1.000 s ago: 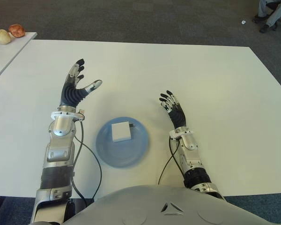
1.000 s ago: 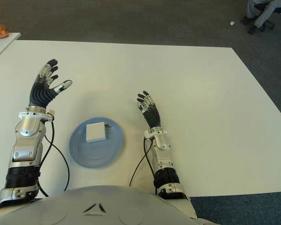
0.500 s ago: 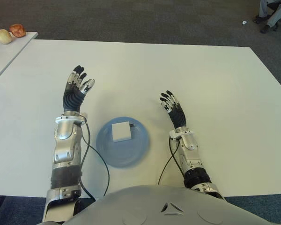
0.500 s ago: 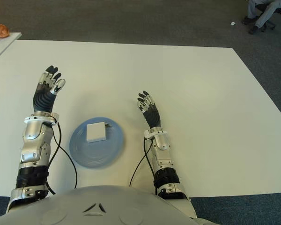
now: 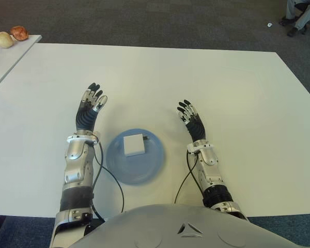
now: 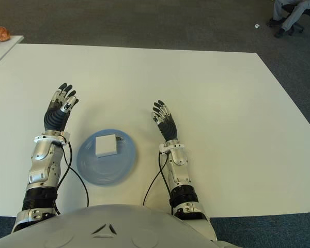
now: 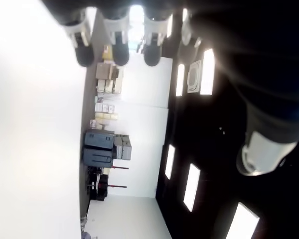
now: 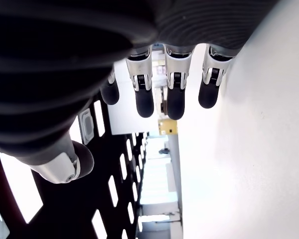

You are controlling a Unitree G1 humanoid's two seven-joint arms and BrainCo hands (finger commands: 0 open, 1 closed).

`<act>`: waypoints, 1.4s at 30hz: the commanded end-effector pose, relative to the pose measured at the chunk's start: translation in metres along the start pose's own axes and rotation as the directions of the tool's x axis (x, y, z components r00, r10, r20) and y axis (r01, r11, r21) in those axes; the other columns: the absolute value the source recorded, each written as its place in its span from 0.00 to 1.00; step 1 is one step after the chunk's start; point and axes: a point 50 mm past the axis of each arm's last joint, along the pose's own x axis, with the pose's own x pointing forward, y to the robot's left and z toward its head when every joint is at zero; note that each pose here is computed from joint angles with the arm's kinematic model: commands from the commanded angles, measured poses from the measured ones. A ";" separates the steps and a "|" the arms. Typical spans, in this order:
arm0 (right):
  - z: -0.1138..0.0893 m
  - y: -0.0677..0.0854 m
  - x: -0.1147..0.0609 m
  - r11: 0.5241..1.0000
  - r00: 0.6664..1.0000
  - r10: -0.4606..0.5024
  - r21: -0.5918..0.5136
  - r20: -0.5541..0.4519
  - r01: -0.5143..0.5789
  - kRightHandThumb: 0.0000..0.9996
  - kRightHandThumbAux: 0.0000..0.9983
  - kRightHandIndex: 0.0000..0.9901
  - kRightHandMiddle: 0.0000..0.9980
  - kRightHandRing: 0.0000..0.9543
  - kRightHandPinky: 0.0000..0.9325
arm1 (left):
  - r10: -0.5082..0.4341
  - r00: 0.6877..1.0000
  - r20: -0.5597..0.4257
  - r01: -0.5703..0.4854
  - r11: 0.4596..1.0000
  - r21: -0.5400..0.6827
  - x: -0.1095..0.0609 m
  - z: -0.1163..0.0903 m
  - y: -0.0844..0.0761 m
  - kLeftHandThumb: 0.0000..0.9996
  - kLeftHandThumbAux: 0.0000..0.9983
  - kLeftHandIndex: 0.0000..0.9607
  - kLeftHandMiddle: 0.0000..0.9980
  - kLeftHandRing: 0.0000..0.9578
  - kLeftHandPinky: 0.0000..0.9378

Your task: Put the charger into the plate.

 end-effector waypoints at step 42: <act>-0.013 0.001 -0.012 0.998 0.998 -0.035 0.045 -0.060 0.037 0.00 0.59 0.05 0.09 0.07 0.09 | 0.069 0.971 -0.229 -0.023 0.980 0.196 -0.042 -0.059 0.007 0.00 0.54 0.00 0.00 0.00 0.00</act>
